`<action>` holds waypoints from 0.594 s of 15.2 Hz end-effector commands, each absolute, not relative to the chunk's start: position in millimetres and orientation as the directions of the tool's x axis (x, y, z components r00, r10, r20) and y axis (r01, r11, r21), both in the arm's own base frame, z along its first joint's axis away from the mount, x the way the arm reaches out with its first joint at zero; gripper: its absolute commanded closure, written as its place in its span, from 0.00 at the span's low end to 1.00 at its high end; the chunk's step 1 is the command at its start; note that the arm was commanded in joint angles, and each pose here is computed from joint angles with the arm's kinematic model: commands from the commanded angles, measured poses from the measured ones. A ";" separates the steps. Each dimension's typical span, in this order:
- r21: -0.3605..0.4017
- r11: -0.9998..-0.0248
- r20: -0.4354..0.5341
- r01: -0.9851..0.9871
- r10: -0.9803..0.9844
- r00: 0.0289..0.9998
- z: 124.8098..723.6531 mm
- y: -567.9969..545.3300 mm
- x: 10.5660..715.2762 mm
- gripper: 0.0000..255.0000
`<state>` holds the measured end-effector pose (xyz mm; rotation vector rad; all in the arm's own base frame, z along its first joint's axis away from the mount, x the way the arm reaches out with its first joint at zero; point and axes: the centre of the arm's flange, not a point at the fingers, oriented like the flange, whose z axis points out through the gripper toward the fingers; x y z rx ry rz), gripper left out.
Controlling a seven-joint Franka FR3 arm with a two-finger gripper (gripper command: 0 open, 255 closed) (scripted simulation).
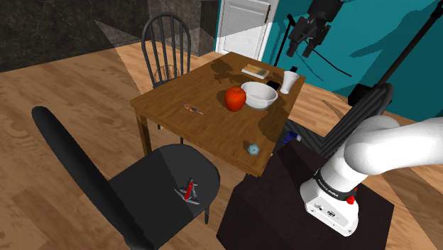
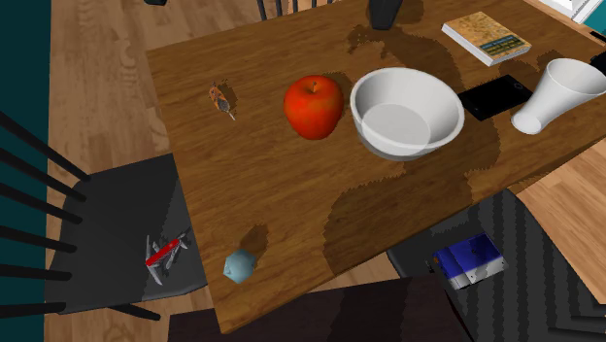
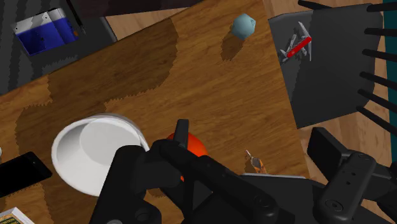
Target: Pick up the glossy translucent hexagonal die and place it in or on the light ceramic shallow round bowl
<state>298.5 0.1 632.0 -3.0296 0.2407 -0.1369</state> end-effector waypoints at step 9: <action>-0.102 -0.988 0.043 -0.118 -0.123 0.991 530.1 24.9 310.3 0.00</action>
